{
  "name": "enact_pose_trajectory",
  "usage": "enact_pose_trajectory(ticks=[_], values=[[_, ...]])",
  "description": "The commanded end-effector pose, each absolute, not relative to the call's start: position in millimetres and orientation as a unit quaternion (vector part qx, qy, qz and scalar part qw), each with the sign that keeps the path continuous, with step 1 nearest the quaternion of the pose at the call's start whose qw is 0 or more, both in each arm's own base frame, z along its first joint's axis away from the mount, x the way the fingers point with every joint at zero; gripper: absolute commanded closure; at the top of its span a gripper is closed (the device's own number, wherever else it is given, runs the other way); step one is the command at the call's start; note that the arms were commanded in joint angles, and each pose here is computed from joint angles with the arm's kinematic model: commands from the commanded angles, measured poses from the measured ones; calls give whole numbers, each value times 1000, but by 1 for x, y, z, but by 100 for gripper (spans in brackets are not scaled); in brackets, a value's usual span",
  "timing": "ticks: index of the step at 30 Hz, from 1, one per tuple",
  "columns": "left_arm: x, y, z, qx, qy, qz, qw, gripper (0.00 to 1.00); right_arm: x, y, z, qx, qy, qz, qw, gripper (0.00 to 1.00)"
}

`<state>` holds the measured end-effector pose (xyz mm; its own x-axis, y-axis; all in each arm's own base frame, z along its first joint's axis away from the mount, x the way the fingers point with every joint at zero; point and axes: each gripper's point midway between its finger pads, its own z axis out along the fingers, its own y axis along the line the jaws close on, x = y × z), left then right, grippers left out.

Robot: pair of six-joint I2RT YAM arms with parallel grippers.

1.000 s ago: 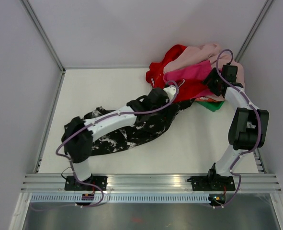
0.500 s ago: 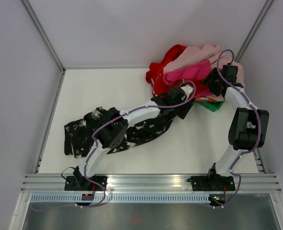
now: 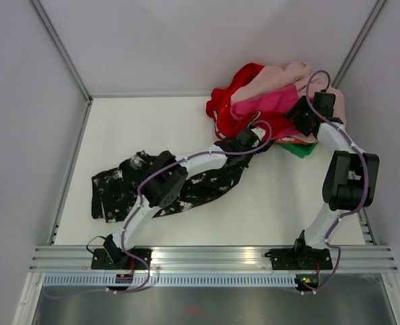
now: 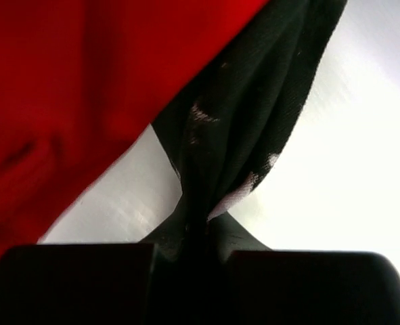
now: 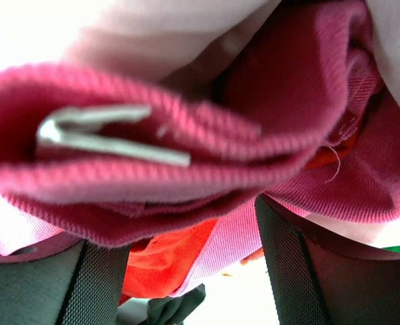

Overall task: Fold and stack the trousers
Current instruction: Move the trousers to the center of the board

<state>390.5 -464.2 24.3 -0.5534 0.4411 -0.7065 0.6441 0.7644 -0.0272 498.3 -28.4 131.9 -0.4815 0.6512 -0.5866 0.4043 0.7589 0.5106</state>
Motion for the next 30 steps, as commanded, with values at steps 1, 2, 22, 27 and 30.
enact_pose_trajectory(ticks=[1,2,22,27,30], values=[[386,-448,86,283,865,-164,380,98,506,-53,123,333,835,119,422,23],[378,-437,114,281,854,-175,402,98,505,-54,118,335,837,113,418,23],[294,-196,250,82,848,-123,509,98,513,-76,133,319,838,74,437,23],[279,-119,291,-12,816,-88,571,98,506,-75,138,317,838,73,438,24],[271,-103,303,-11,807,-80,585,98,501,-73,139,313,840,74,438,24]])
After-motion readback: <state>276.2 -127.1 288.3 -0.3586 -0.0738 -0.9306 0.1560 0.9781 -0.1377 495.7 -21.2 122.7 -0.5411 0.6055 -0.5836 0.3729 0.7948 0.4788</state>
